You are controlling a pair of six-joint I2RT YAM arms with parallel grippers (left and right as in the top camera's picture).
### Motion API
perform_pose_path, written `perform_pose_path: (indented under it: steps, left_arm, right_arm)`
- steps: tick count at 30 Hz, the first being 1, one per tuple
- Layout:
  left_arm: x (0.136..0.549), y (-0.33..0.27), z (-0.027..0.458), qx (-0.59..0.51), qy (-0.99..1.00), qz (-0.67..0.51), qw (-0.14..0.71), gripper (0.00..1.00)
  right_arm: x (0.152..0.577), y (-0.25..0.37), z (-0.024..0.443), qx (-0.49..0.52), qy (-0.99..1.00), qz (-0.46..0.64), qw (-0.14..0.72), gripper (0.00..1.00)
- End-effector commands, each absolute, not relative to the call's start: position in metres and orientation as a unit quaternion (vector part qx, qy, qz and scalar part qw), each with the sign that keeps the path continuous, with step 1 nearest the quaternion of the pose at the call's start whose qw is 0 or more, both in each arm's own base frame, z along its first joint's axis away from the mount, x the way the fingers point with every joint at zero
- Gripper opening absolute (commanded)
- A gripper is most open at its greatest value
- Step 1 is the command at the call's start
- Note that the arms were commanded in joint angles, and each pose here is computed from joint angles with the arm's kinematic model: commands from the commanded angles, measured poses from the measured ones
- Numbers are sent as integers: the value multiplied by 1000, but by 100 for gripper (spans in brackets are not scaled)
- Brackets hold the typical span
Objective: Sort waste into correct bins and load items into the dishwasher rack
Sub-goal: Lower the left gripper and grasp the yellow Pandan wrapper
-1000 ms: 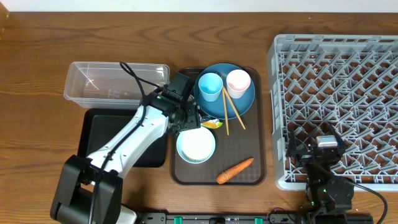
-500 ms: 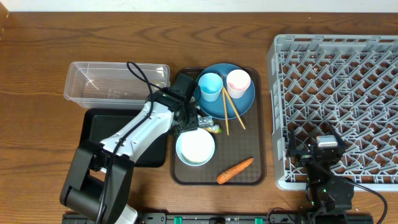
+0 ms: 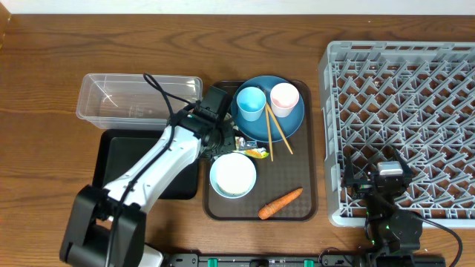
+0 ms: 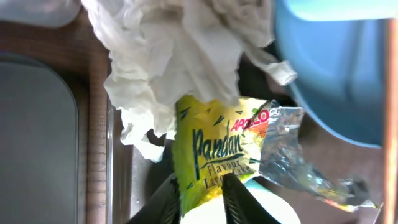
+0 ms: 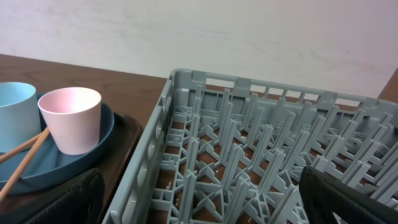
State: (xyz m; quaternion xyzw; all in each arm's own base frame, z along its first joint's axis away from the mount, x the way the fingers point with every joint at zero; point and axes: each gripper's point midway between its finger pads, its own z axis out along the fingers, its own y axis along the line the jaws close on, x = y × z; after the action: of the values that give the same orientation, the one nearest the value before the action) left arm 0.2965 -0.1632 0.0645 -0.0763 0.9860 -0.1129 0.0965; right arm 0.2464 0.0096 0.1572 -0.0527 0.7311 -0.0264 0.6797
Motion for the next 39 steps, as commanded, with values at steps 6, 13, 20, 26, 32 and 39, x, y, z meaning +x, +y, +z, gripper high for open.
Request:
perform_pose_path:
  steps: [6, 13, 20, 26, 32, 39]
  left_arm:
    - [295, -162, 72, -77, 985, -115, 106, 21]
    - [296, -162, 72, -77, 984, -117, 108, 35]
    - [298, -162, 54, -78, 987, -106, 97, 35]
    - [301, -163, 47, -78, 987, -105, 94, 35]
    - [301, -164, 48, -78, 987, -105, 95, 40]
    - [301, -164, 48, -78, 987, -105, 95, 46]
  right_arm:
    - [246, 9, 156, -48, 732, -26, 679, 99]
    - [246, 9, 156, -48, 732, -26, 679, 99]
    - [246, 9, 156, -48, 732, -26, 679, 99]
    - [246, 9, 156, -48, 732, -26, 679, 99]
    - [246, 9, 156, -48, 732, -26, 679, 99]
    - [246, 9, 156, -48, 732, -26, 679, 99]
